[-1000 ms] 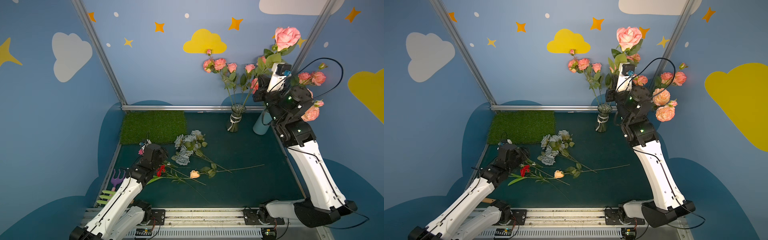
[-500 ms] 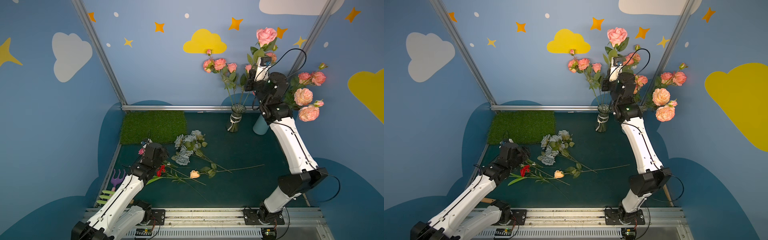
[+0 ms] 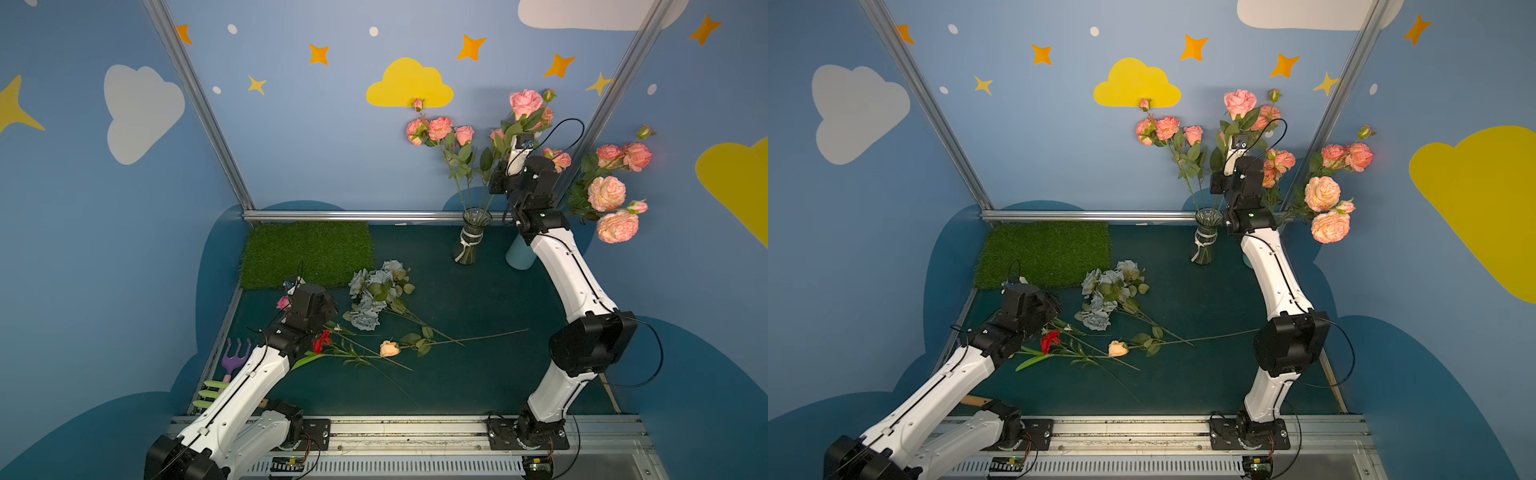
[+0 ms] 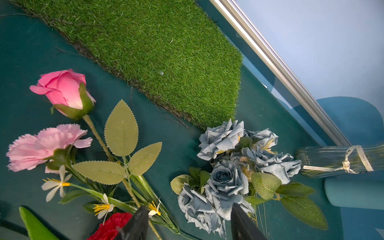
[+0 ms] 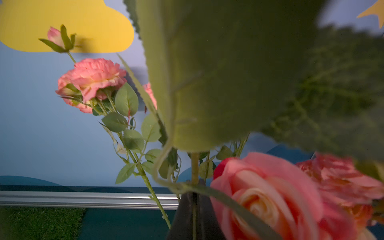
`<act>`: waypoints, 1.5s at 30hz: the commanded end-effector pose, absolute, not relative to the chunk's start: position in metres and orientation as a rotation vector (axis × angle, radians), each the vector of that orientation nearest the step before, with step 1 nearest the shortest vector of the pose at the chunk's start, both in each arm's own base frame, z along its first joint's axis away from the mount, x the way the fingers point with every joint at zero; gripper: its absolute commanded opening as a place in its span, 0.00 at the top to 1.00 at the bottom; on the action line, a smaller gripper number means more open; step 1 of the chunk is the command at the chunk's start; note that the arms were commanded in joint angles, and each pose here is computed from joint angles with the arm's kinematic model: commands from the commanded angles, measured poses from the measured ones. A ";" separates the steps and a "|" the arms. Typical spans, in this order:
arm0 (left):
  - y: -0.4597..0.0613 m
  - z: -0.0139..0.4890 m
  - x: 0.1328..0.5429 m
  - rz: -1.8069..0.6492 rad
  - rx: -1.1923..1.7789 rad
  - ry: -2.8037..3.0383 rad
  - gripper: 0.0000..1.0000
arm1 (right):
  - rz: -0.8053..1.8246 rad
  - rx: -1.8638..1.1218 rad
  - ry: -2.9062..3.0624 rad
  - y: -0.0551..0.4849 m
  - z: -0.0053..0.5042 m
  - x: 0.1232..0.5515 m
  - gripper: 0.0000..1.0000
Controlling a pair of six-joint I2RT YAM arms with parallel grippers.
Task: Place the pink flowers into the vase
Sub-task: Place the flower in the vase, then reset both arms
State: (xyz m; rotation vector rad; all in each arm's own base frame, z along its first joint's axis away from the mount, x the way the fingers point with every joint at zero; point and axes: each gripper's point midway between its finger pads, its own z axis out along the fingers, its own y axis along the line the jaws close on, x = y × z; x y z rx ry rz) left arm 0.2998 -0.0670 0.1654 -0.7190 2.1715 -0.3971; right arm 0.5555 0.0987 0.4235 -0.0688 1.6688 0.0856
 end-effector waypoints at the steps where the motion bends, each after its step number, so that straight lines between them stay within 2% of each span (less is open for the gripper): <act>1: -0.068 0.183 0.307 -0.394 -0.695 2.131 0.36 | 0.115 -0.056 1.747 0.103 0.379 0.566 1.00; 7: -0.068 0.188 0.306 -0.384 -0.692 2.132 0.36 | 0.103 -0.031 1.856 0.104 0.317 0.575 1.00; 8: -0.068 0.190 0.306 -0.382 -0.690 2.128 0.36 | 0.090 -0.024 1.879 0.102 0.309 0.575 0.98; 10: -0.067 0.192 0.304 -0.374 -0.691 2.125 0.35 | 0.076 -0.015 1.928 0.102 0.297 0.574 0.75; 14: -0.066 0.198 0.301 -0.357 -0.682 2.116 0.34 | 0.012 0.018 1.996 0.103 0.288 0.554 0.39; 15: -0.065 0.200 0.300 -0.347 -0.679 2.114 0.33 | -0.017 0.020 2.010 0.102 0.288 0.545 0.19; 17: -0.061 0.205 0.299 -0.325 -0.675 2.107 0.32 | -0.068 0.049 2.043 0.098 0.290 0.526 0.11; 23: -0.048 0.227 0.292 -0.240 -0.639 2.068 0.25 | -0.079 0.149 2.180 0.092 0.276 0.451 0.10; 24: -0.046 0.229 0.291 -0.233 -0.636 2.062 0.21 | -0.050 0.136 2.201 0.095 0.271 0.440 0.10; 26: -0.046 0.236 0.290 -0.233 -0.614 2.052 0.01 | -0.011 0.099 2.216 0.101 0.262 0.416 0.10; 29: -0.048 0.244 0.287 -0.239 -0.568 2.061 0.00 | 0.037 0.148 2.254 0.095 0.248 0.386 0.10; 34: -0.040 0.257 0.275 -0.193 -0.548 2.067 0.00 | 0.060 0.066 2.247 0.087 0.226 0.350 0.10; 38: -0.034 0.263 0.272 -0.145 -0.497 2.047 0.00 | 0.079 0.026 2.124 0.078 0.209 0.347 0.10; 42: -0.062 0.262 0.289 -0.208 -0.138 1.826 0.00 | -0.043 -0.198 2.053 0.076 0.200 0.344 0.10; 45: -0.060 0.253 0.284 -0.171 -0.050 1.592 0.00 | -0.091 -0.116 2.046 0.058 0.184 0.343 0.10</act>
